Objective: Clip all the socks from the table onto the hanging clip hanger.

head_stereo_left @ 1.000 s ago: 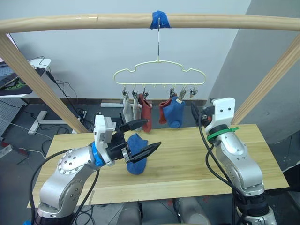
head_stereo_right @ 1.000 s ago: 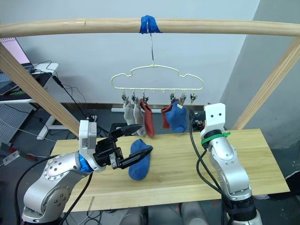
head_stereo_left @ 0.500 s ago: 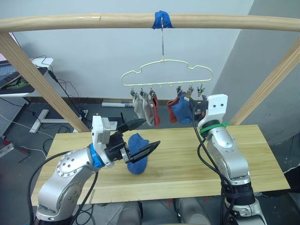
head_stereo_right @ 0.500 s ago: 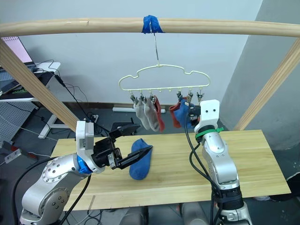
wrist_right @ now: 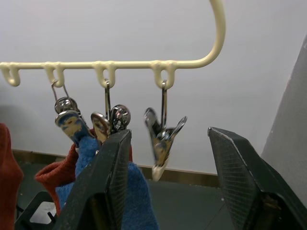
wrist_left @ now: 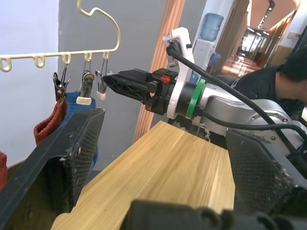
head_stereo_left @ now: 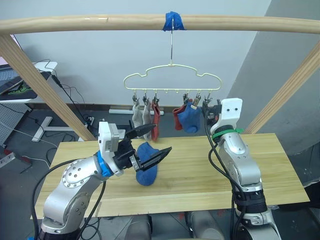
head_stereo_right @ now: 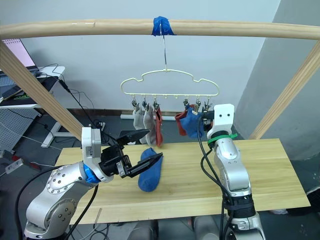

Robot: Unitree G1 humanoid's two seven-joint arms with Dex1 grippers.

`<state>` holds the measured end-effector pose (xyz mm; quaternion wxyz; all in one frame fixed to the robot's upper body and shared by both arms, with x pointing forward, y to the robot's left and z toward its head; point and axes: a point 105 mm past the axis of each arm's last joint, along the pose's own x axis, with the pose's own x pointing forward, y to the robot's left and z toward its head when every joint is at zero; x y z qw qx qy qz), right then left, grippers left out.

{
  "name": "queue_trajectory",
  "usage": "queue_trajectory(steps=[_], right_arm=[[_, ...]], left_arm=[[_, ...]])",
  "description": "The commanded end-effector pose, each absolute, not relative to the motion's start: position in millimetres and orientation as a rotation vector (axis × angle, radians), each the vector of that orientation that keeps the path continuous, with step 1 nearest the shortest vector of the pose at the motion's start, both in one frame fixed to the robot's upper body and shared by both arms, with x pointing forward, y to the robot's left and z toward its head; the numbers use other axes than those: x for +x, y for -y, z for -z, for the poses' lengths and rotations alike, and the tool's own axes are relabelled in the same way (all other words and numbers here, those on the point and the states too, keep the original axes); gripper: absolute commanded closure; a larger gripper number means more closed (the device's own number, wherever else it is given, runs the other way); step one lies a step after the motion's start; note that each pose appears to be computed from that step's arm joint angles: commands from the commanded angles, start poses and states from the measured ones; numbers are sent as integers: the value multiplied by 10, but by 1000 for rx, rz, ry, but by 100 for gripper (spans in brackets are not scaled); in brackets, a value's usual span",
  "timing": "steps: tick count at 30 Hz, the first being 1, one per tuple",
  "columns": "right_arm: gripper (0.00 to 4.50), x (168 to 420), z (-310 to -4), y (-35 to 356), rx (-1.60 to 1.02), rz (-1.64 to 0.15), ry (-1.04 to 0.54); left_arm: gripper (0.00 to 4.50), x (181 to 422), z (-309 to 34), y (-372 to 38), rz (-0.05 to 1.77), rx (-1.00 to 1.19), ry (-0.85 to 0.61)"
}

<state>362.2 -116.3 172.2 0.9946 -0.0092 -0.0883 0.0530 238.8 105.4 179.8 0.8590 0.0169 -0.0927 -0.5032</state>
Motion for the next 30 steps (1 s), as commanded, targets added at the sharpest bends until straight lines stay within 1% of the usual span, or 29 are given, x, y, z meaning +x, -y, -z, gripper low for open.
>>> queue_trajectory(steps=[1, 11, 22, 30], right_arm=[[184, 3619, -1870, 1187, -4, -84, 236], [184, 3665, -1870, 1193, 12, -69, 234], [184, 3730, -1869, 1245, 25, -27, 222], [184, 3766, -1920, 1163, 51, -48, 234]], left_arm=[[0, 2374, -1860, -1031, 1063, 60, 235], [0, 2373, -1875, -1018, 1064, 54, 243], [0, 2357, -1823, -1021, 1069, 42, 213], [0, 2371, -1810, -1027, 1064, 37, 216]])
